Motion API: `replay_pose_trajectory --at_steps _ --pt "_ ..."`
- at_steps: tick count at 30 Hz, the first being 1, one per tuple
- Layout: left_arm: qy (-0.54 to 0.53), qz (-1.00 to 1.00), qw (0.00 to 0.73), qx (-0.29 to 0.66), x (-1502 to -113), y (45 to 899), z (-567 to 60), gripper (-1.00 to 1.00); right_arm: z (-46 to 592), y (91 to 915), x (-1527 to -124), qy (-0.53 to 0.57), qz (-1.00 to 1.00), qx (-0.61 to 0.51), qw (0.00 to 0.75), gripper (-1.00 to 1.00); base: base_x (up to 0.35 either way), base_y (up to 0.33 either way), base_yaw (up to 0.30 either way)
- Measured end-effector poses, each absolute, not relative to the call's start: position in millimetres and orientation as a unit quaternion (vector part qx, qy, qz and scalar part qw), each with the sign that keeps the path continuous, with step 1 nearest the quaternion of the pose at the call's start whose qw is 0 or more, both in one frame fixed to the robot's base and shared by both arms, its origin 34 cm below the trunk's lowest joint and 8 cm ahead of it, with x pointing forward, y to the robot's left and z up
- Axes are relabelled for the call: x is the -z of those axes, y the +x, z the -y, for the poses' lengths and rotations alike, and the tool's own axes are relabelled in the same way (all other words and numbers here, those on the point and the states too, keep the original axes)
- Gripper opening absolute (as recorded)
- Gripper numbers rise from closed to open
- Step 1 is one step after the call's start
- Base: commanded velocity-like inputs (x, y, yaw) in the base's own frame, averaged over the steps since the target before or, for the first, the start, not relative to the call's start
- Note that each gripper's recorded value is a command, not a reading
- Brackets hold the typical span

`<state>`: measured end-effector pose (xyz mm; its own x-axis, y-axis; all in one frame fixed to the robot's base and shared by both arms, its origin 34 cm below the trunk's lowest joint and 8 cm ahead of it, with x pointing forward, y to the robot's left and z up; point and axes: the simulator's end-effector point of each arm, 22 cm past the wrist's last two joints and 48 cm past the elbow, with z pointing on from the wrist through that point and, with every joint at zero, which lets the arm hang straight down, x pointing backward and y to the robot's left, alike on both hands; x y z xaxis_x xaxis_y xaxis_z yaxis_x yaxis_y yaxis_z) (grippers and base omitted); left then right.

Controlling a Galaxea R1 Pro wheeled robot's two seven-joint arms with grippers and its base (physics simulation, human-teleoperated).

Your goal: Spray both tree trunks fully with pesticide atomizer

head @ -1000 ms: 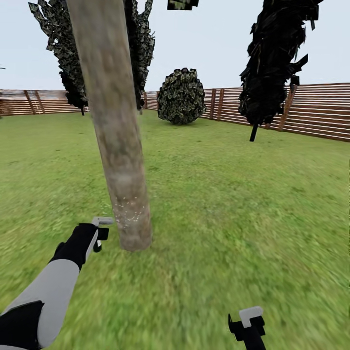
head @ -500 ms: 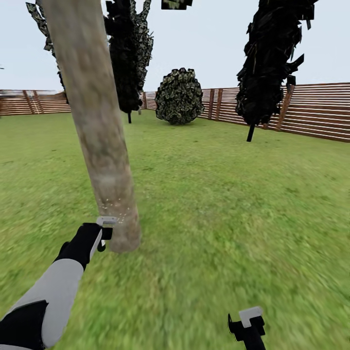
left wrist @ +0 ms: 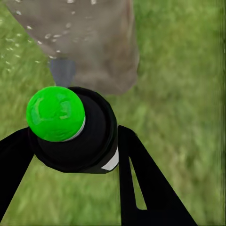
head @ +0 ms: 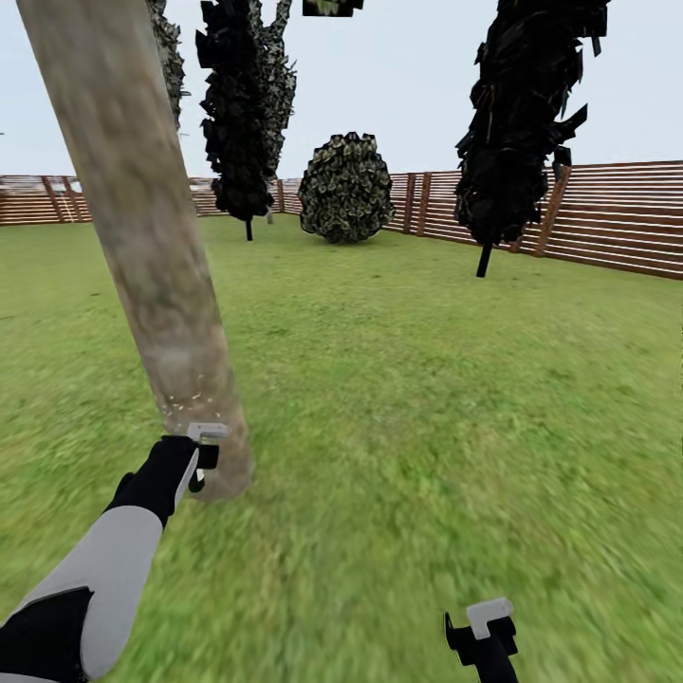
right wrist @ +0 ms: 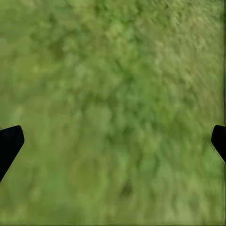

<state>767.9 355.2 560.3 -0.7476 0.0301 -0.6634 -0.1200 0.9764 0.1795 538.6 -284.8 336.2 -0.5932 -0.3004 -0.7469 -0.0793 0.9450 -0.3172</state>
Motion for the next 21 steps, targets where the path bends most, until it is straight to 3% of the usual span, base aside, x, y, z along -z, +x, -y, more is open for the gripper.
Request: replay_pose_trajectory --at_steps 7,21 --pt "-0.026 -0.929 0.354 -0.107 -560 767 -358 -1.0 285 539 -336 -0.107 -0.884 0.126 0.438 1.0 0.001 -0.269 0.027" --pt "-0.03 -0.921 0.371 -0.117 -576 773 -368 -1.0 285 539 -336 -0.107 -0.884 0.126 0.438 1.0 0.057 -0.269 0.233"
